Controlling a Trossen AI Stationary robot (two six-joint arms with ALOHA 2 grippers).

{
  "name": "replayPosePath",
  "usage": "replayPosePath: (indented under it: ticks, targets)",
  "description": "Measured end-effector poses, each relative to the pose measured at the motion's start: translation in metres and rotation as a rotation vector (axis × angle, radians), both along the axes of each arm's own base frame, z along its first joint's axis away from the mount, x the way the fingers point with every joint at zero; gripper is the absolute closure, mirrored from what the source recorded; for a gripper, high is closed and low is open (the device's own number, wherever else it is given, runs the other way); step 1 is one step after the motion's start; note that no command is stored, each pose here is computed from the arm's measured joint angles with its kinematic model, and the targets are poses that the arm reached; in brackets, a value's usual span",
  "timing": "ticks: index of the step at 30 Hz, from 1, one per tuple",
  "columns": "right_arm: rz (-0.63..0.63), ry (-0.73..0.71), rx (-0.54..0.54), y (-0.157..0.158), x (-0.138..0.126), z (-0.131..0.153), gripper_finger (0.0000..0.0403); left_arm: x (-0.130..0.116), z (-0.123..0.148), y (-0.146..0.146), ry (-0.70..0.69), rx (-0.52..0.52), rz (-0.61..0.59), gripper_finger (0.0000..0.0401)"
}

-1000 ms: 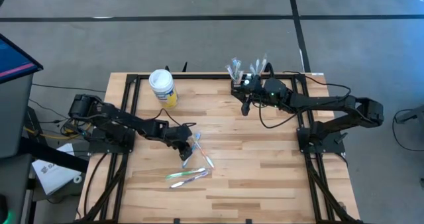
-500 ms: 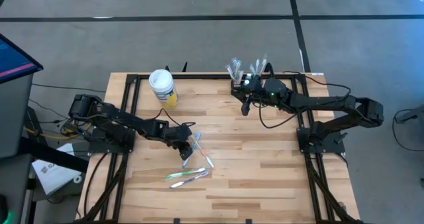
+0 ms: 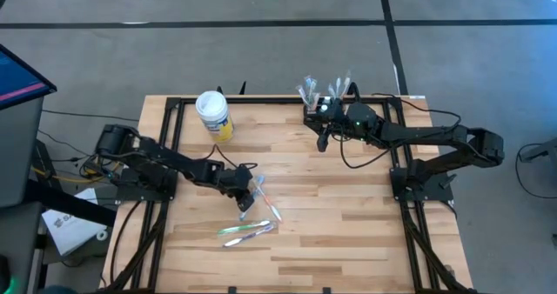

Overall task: Pick & Place toothbrushing station
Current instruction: Put the blue toothbrush into the black mesh organizer

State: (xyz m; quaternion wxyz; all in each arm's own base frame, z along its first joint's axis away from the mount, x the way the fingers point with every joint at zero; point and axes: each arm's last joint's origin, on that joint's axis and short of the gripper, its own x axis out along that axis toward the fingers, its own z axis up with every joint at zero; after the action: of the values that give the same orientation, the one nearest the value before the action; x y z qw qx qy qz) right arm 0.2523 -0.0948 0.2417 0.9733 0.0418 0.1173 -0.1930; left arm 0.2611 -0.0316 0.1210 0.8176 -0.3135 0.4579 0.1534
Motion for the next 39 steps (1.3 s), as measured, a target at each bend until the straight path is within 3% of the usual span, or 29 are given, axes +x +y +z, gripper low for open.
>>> replayPosePath:
  ticks: [13,18,21,39]
  targets:
    - [0.001,0.003,0.001,0.0,0.0,0.0,0.0283,0.008,0.0,-0.002,0.003,0.019,-0.051,0.0307]
    - [0.0,0.004,0.002,0.0,0.0,0.0,0.0283,0.007,-0.001,-0.001,0.011,0.051,-0.083,0.0382]
    - [0.0,0.005,0.002,0.0,0.0,-0.001,0.0283,0.007,-0.001,-0.001,0.011,0.058,-0.096,0.0397]
    - [-0.001,0.016,0.006,0.0,0.0,-0.002,0.0283,-0.009,0.042,0.001,-0.088,0.126,-0.113,0.0401]
